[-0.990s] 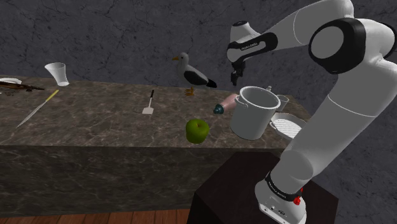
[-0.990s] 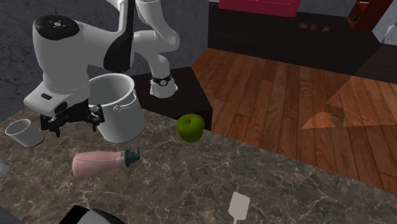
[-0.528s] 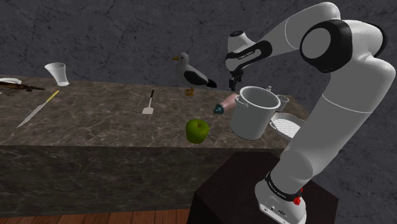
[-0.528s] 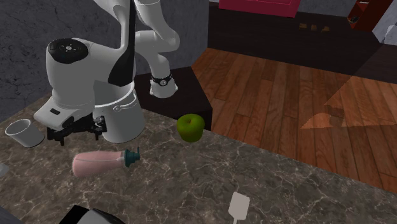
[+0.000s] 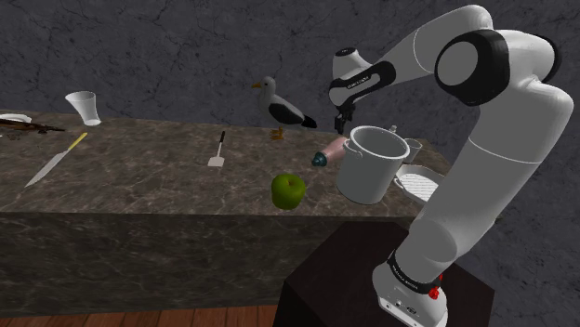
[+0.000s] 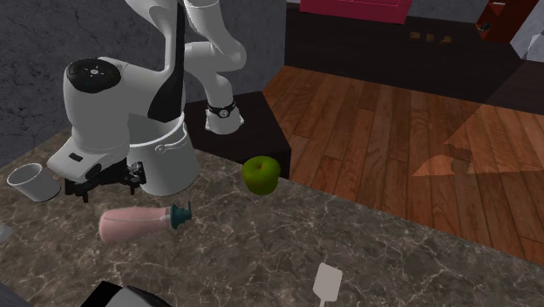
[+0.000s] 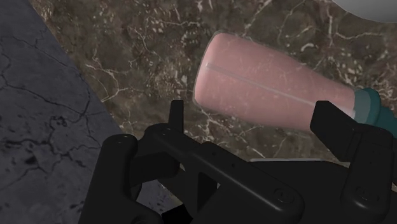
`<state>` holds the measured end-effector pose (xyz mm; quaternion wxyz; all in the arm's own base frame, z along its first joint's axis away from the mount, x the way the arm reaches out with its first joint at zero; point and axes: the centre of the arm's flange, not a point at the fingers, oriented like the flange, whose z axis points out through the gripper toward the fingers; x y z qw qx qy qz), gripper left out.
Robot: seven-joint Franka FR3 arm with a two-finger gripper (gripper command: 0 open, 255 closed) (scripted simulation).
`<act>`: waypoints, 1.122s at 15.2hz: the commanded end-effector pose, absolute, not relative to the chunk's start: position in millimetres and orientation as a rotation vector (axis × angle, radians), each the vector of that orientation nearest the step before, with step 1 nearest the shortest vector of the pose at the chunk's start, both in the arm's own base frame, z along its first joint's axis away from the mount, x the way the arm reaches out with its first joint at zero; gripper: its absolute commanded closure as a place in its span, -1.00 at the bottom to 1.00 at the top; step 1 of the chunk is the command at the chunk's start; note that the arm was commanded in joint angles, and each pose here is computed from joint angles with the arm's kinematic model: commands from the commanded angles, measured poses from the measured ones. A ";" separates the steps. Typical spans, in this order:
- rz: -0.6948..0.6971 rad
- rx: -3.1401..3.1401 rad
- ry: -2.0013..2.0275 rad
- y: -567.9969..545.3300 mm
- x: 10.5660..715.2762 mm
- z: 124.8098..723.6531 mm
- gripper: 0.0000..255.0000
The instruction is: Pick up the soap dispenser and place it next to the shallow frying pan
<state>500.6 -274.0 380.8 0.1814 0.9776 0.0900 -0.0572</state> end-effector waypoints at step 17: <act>-0.122 2.785 0.837 -251.4 515.9 343.6 -1.00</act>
